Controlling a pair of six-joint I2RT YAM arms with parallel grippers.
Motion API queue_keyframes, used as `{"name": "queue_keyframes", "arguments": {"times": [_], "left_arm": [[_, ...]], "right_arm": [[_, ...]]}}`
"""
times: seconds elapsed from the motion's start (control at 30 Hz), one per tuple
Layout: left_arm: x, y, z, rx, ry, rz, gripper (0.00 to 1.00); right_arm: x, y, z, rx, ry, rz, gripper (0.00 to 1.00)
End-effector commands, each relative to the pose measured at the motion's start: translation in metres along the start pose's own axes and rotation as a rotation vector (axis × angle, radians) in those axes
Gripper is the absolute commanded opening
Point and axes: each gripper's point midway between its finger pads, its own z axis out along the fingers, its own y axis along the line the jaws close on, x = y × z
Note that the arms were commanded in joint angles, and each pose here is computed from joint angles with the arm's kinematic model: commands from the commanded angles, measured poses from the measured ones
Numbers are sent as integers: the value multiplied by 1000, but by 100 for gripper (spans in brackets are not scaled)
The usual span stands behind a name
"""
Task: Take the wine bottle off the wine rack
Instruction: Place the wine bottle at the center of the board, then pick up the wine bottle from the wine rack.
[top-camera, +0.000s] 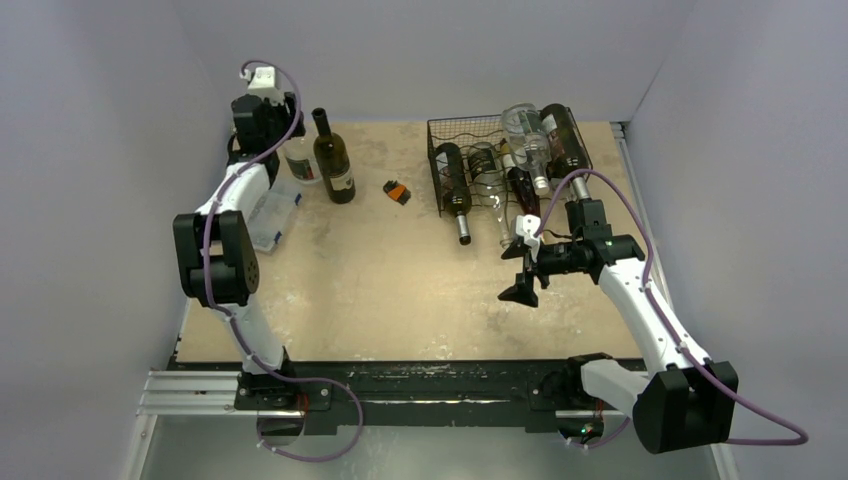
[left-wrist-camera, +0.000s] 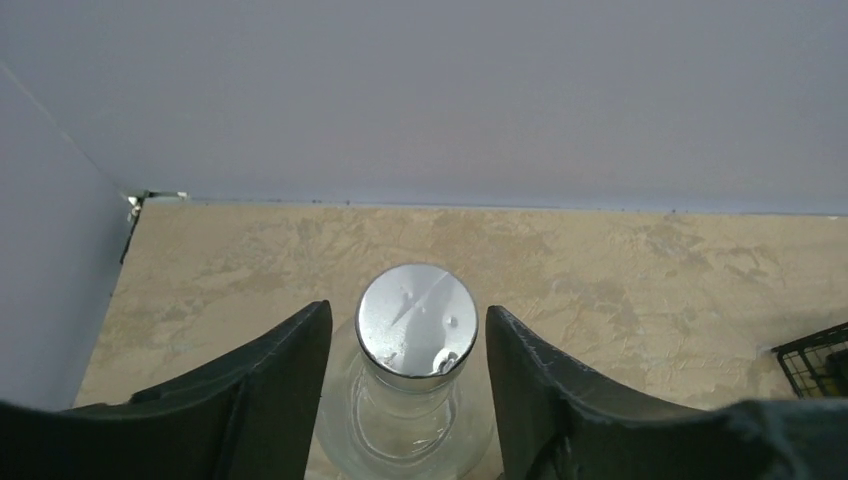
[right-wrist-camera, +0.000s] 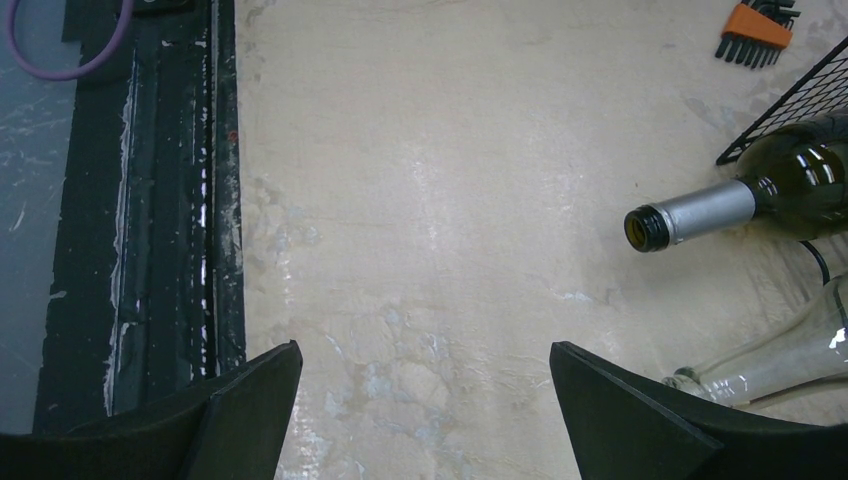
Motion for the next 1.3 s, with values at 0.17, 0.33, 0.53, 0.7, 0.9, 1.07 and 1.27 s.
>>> {"name": "queue_keyframes", "arguments": {"times": [0.17,0.33,0.53,0.7,0.9,1.07,1.27], "left_arm": [[-118,-7,-62,-1,-275,35,69],[-132,-2,-104,-50,-278,-34,79],[-126,-15,-165,-22,-242,-206,94],[-87,-37,-205,41,-97,-354,100],[-38,-78,-257,215,84,-417,100],[-3,-100,-292,340,133,-408,99],[32,-111,-317,412,190,-321,95]], "right_arm": [[-10,0,-6,16,-16,-45,99],[-13,1,-8,18,-22,-54,99],[-22,5,-10,13,-56,-77,99],[-26,5,-13,28,-66,-87,99],[-39,3,-25,58,-91,-76,99],[-57,6,-38,75,-88,-77,99],[-96,-15,-59,162,-94,14,99]]}}
